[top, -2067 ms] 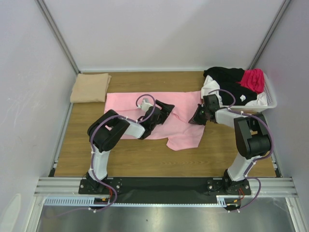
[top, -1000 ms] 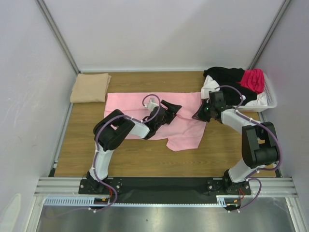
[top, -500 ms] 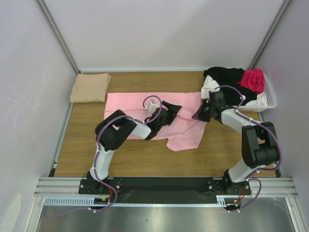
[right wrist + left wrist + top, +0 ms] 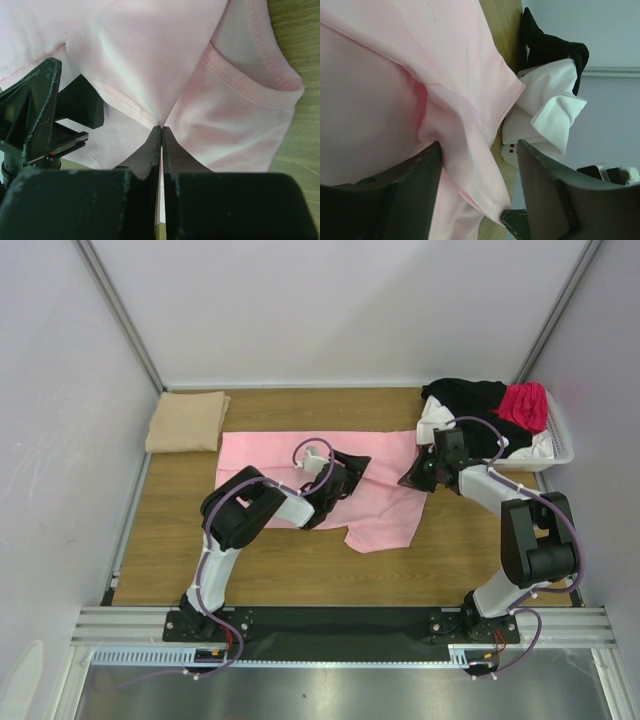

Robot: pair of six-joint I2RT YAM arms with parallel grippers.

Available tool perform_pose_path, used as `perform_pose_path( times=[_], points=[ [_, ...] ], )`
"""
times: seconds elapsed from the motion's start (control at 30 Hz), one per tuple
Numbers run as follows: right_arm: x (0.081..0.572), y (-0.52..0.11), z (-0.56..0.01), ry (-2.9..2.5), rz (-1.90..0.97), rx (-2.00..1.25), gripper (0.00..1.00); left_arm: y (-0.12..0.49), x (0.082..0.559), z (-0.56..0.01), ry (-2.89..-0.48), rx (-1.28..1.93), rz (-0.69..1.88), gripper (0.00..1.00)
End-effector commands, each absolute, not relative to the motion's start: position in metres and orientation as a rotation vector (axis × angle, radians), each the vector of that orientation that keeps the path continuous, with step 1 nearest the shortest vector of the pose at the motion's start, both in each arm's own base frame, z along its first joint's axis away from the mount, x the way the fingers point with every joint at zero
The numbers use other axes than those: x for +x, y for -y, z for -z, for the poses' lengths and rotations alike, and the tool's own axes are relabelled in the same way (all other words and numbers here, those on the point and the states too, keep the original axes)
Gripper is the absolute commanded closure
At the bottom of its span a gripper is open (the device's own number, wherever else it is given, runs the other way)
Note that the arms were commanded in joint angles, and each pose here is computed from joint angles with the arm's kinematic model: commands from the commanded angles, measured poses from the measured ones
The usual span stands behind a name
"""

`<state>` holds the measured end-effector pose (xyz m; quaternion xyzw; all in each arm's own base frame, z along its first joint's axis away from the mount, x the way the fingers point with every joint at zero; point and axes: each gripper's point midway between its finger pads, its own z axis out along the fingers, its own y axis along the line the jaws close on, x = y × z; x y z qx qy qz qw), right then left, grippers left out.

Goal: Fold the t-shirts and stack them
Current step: Fold the tshirt

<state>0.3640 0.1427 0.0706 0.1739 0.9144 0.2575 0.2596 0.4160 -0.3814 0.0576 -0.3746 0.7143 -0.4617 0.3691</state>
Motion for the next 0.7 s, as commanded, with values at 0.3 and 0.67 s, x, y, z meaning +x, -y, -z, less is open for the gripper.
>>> perform_pose_path(
  times=[0.3,0.67],
  points=[
    [0.367,-0.139,-0.076,-2.455,-0.700,0.454,1.00,0.357,0.424,-0.092,-1.702,-1.019,1.173,0.55],
    [0.368,-0.139,-0.075,-2.455,-0.703,0.455,1.00,0.346,0.417,-0.076,-1.831,-1.059,1.002,0.76]
  ],
)
